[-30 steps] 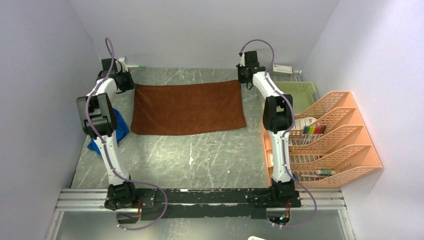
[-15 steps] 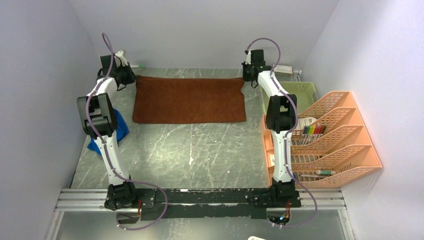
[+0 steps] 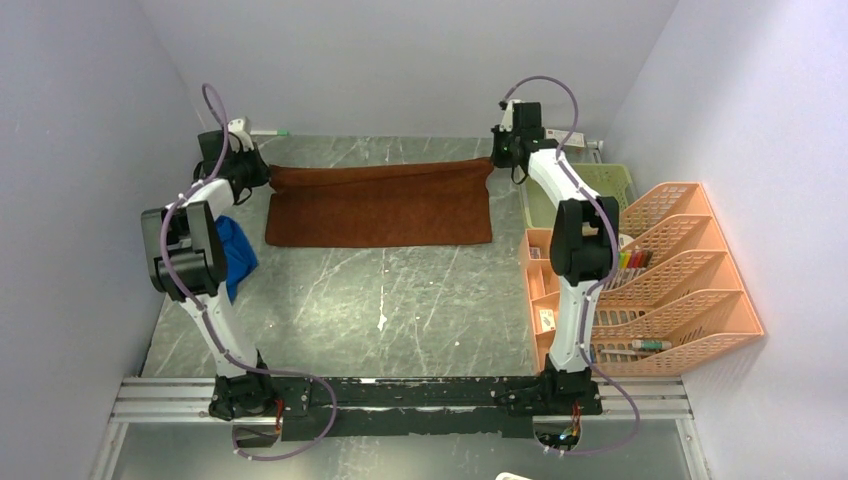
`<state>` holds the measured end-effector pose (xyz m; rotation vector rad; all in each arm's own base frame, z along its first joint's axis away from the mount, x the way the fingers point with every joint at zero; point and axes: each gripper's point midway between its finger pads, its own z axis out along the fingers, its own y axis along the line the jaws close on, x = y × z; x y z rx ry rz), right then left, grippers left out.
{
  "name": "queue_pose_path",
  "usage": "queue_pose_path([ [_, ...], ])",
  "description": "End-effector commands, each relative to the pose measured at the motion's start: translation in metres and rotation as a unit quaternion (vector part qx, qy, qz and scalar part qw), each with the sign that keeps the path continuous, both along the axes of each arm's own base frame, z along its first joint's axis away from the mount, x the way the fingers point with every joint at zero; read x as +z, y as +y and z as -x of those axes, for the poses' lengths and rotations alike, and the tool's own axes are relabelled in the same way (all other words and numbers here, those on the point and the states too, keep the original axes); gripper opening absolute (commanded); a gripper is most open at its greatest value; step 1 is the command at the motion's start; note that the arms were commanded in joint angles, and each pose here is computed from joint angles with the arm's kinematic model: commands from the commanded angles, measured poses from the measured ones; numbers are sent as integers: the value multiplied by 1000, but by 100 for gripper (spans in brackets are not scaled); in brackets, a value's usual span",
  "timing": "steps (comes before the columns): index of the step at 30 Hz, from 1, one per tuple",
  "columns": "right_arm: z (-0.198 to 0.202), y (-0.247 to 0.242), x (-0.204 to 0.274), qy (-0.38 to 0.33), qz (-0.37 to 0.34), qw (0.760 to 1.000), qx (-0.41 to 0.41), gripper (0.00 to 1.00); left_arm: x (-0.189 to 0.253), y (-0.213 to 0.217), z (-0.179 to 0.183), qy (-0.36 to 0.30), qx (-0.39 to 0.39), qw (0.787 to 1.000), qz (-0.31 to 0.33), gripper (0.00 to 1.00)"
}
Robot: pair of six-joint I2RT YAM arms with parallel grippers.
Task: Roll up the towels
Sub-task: Fold the towel at the center of the board.
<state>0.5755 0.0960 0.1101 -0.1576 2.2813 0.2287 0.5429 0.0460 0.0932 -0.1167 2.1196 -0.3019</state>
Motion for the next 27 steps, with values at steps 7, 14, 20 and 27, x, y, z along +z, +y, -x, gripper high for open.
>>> queue_pose_path([
  [7,39,5,-6,3,-8,1000,10,0,5,15,30,-15,58,998,-18,7],
  [14,78,8,-20,19,-27,999,8,0,-7,14,64,4,94,996,-5,7],
  [20,101,3,-23,21,-25,999,-9,0,-7,11,86,5,121,993,18,7],
  [27,121,1,-28,31,-23,999,-17,0,-7,11,106,1,146,989,26,7],
])
